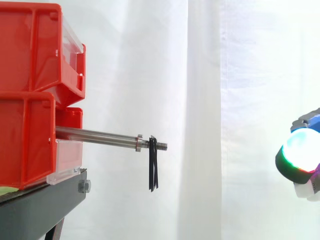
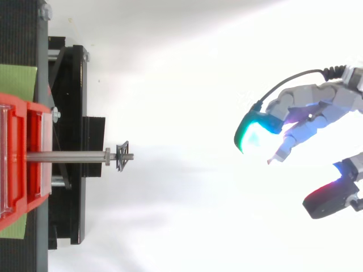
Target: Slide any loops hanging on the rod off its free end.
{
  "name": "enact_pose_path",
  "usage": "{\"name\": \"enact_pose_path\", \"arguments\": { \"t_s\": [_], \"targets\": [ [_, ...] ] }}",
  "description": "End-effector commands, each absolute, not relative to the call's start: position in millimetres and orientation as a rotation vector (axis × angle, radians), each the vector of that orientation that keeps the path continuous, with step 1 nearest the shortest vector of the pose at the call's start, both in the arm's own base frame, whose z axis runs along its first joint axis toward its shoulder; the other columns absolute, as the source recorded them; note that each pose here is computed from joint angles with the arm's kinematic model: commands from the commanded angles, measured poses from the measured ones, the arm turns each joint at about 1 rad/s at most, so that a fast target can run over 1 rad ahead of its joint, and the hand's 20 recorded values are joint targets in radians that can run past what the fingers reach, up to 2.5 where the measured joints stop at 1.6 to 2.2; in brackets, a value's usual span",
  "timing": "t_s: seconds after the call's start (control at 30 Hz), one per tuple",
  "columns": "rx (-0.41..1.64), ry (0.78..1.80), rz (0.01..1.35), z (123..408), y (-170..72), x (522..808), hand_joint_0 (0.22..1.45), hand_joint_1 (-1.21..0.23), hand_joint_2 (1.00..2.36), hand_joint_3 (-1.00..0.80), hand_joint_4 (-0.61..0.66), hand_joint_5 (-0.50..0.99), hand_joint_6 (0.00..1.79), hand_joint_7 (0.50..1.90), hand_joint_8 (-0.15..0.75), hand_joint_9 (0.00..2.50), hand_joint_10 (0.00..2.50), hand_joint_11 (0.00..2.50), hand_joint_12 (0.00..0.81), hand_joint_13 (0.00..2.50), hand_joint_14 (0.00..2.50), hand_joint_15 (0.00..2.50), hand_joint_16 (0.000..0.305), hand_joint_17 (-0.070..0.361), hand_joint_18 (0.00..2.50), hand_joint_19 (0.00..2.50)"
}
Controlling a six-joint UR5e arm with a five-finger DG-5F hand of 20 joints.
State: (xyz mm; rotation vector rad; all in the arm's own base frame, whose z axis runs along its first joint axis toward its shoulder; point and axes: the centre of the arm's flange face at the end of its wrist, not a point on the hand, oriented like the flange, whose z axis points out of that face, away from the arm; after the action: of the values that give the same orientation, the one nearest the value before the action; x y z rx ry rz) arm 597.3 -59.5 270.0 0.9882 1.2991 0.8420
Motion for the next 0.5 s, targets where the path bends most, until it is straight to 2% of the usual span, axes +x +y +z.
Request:
{"name": "enact_pose_path", "arguments": {
  "t_s": [0.0,0.1,0.2,0.23,0.47],
  "targets": [
    [0.973,1.272,0.860,271,-58,601,0.61,-0.68,1.01,-0.39,0.34,-0.16,0.50,0.95,0.341,0.95,0.01,0.38,0.289,0.68,0.00,0.03,0.035,0.079,0.52,0.13],
    [0.979,1.280,0.854,257,-58,606,0.58,-0.74,1.00,-0.45,0.33,-0.16,0.50,0.95,0.335,0.93,0.01,0.38,0.301,0.68,0.00,0.04,0.036,0.081,0.52,0.13],
    [0.996,1.302,0.851,230,-57,612,0.56,-0.78,1.00,-0.50,0.33,-0.17,0.50,0.96,0.330,0.91,0.01,0.38,0.312,0.68,0.00,0.04,0.038,0.086,0.52,0.15],
    [0.996,1.302,0.851,230,-57,612,0.56,-0.79,1.00,-0.50,0.32,-0.17,0.50,0.96,0.331,0.91,0.01,0.39,0.315,0.68,0.00,0.05,0.039,0.088,0.53,0.15],
    [0.959,1.175,0.932,211,-53,633,0.54,-0.82,1.00,-0.50,0.32,-0.18,0.50,0.97,0.327,0.89,0.01,0.39,0.334,0.68,0.00,0.06,0.042,0.094,0.54,0.17]
  ]
}}
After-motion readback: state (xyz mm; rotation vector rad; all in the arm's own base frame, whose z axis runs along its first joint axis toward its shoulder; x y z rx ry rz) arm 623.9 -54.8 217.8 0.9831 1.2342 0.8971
